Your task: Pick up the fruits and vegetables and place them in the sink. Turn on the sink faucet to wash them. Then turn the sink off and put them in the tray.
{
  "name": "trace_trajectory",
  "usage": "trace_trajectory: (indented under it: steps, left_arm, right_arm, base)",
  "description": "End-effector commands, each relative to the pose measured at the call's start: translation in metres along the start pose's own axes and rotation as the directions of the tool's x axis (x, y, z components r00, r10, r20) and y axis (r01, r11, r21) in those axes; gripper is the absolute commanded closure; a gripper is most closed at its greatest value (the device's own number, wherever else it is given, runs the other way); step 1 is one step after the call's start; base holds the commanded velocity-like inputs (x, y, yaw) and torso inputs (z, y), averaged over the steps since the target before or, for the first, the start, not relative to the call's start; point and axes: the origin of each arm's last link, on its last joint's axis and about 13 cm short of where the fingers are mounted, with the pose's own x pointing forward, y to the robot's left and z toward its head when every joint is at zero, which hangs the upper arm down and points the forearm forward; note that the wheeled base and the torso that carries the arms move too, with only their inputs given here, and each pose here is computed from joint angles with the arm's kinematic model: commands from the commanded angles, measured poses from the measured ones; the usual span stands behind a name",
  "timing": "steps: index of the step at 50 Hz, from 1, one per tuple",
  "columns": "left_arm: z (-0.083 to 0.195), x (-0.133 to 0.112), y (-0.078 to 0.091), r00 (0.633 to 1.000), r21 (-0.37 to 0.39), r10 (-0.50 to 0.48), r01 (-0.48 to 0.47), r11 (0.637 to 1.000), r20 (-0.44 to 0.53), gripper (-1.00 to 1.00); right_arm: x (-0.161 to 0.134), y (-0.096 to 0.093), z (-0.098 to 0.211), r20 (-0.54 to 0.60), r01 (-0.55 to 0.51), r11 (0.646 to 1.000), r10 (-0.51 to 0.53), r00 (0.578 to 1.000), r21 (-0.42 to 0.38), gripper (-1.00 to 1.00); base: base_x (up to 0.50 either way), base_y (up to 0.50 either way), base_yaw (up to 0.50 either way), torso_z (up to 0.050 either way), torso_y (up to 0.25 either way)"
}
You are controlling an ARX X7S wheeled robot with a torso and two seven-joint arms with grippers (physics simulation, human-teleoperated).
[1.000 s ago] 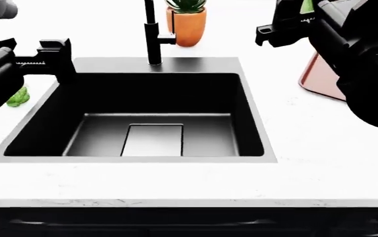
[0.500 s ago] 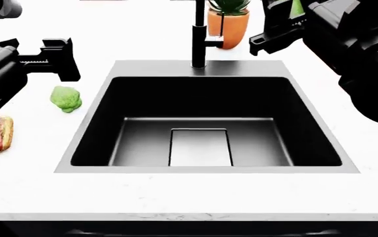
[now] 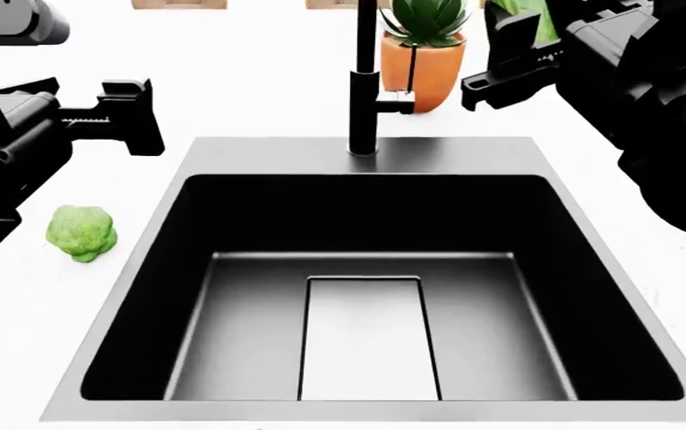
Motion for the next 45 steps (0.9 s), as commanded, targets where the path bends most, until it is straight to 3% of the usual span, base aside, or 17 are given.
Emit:
trace_trajectory:
  steps: [1,8,20,38,45]
  left_arm:
    - [-0.003,-0.001,0.001,1.0,-0.002,0.0,0.0,1.0,-0.003,-1.0]
    - [-0.004,-0.001,0.001,1.0,-0.005,-0.005,0.005,1.0,-0.008,-1.0]
    - [-0.006,-0.002,0.0,1.0,-0.001,-0.01,0.01,1.0,-0.016,-1.0]
    - [-0.01,-0.003,-0.001,1.0,0.003,-0.011,0.011,1.0,-0.027,-1.0]
    - [-0.011,-0.003,-0.001,1.0,0.004,-0.009,0.009,1.0,-0.029,-1.0]
  right_arm:
    - [0.001,0.001,0.001,0.005,-0.012,1.0,0.011,1.0,0.016,1.0]
    - [0.001,0.0,0.002,0.002,0.001,1.0,-0.001,1.0,0.029,1.0]
    - [-0.002,0.001,-0.001,0.016,-0.011,1.0,0.01,1.0,0.016,1.0]
    - [-0.002,0.005,-0.007,-0.024,-0.067,0.997,0.068,0.997,0.022,1.0]
    - [-0.002,0.007,-0.013,-0.136,-0.107,0.994,0.106,0.985,0.002,1.0]
  base:
    - [0.0,0.0,0.0,0.0,0.0]
    - [0.0,0.0,0.0,0.0,0.0]
    - [0.5,-0.11,0.0,0.0,0.001]
    - [0.08,0.0,0.0,0.0,0.001]
    - [0.0,0.0,0.0,0.0,0.0]
